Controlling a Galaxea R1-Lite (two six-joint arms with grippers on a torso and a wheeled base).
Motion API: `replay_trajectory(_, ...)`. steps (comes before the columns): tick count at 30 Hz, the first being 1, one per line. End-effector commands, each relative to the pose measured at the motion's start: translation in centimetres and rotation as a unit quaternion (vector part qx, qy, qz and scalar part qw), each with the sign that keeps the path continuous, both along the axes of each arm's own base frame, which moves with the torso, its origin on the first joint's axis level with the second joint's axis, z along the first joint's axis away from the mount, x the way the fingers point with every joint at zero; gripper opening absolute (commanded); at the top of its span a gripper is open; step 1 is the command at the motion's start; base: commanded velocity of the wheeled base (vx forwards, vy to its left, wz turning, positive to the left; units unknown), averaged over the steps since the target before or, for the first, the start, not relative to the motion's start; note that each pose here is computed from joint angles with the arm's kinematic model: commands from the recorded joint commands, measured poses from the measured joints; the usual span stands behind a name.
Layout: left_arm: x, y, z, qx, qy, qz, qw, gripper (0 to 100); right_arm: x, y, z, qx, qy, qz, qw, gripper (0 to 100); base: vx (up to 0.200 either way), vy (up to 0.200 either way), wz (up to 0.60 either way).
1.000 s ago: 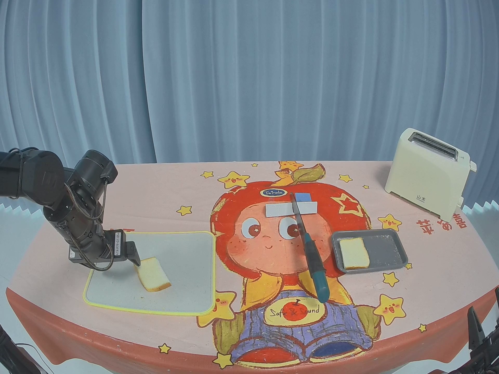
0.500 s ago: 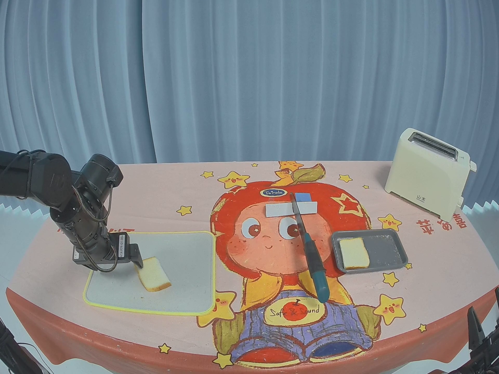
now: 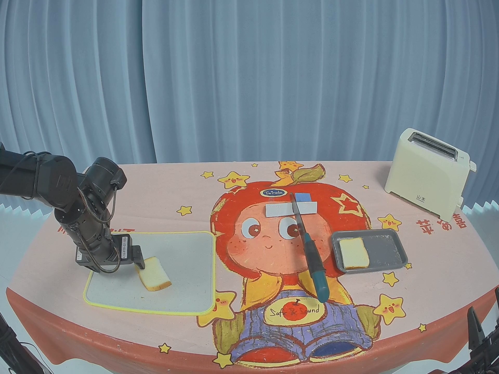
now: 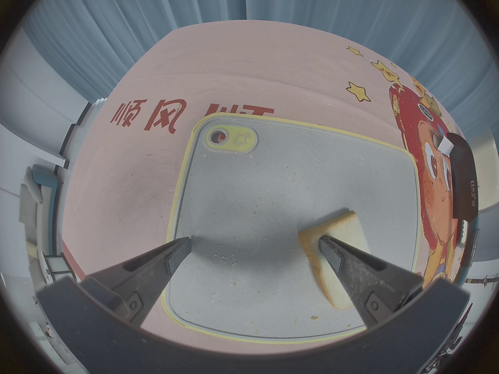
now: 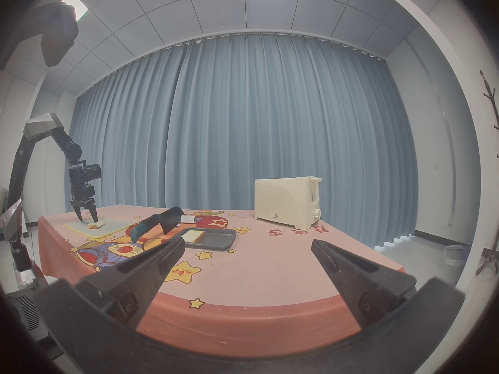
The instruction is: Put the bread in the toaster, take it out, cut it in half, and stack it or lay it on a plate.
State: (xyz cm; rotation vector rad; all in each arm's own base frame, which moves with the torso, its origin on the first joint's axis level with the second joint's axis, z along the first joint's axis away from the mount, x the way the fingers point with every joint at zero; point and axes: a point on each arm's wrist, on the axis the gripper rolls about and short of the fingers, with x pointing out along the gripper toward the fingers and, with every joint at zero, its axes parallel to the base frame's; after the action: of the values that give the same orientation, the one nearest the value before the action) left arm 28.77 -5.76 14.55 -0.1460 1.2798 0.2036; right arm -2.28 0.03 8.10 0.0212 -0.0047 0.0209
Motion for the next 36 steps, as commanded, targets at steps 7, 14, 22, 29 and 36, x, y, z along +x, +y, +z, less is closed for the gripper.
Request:
replay_trajectory(7,0.0,0.0,0.1,0.000,-0.001,0.001,1.0000,0,0.0,0.0,-0.5,0.000,0.000,0.000,1.0000,100,0.000,0.000,0.00)
replay_trajectory(14,0.0,0.0,0.1,0.000,-0.001,0.000,1.0000,0,0.0,0.0,-0.5,0.000,0.000,0.000,1.0000,100,0.000,0.000,0.00)
replay_trajectory(22,0.0,0.0,0.5,-0.001,-0.009,0.000,1.0000,0,0.0,0.0,-0.5,0.000,0.000,0.000,1.0000,100,0.000,0.000,0.00)
replay_trajectory(29,-1.5,0.3,3.0,-0.011,-0.052,-0.002,0.9986,0,0.0,0.0,-0.5,0.000,0.000,0.000,1.0000,100,0.000,0.000,0.00)
replay_trajectory(36,-3.6,0.6,5.4,-0.022,-0.092,-0.007,0.9955,0,0.0,0.0,-0.5,0.000,0.000,0.000,1.0000,100,0.000,0.000,0.00)
